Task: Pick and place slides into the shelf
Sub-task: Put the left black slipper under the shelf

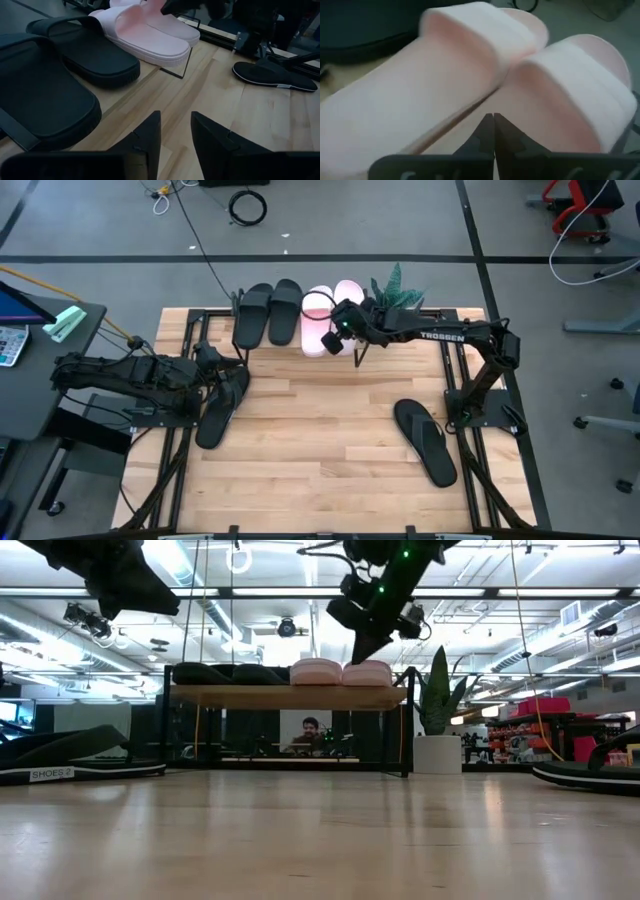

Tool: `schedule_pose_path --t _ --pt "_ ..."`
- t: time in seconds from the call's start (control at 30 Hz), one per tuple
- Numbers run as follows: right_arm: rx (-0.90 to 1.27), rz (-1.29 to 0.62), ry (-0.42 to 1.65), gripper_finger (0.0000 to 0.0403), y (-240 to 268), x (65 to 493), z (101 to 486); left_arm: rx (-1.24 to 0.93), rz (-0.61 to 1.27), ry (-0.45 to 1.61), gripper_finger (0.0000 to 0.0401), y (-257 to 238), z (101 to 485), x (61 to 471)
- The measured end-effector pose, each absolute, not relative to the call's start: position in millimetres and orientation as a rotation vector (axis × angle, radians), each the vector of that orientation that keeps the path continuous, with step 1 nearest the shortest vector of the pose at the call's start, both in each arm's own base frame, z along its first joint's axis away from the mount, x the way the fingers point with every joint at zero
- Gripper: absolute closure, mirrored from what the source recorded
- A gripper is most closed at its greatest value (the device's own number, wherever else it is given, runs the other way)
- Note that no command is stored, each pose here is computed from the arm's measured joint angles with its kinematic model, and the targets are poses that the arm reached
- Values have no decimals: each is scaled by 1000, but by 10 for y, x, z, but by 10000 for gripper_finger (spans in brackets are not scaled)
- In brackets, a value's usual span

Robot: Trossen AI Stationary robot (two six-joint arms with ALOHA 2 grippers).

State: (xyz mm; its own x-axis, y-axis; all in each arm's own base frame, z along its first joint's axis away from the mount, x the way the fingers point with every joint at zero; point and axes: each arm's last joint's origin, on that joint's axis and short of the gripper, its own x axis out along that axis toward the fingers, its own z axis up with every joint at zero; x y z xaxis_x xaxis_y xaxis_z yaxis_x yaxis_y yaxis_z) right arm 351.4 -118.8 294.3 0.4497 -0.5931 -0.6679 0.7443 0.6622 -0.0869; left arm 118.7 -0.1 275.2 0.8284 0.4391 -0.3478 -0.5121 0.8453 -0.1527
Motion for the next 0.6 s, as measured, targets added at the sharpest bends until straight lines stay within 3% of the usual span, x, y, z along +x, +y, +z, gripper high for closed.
schedule_pose_path --t 0.2,0.4,0.6 --pt "93 -713 763 403 -781 3608 2962 -246 510 308 287 -1 2752 1187" --pt "-59 -813 718 402 -338 3465 3172 -236 509 314 283 -1 2749 1185" --pt "-12 -804 691 401 45 3231 3321 -259 514 313 288 -1 2743 1182"
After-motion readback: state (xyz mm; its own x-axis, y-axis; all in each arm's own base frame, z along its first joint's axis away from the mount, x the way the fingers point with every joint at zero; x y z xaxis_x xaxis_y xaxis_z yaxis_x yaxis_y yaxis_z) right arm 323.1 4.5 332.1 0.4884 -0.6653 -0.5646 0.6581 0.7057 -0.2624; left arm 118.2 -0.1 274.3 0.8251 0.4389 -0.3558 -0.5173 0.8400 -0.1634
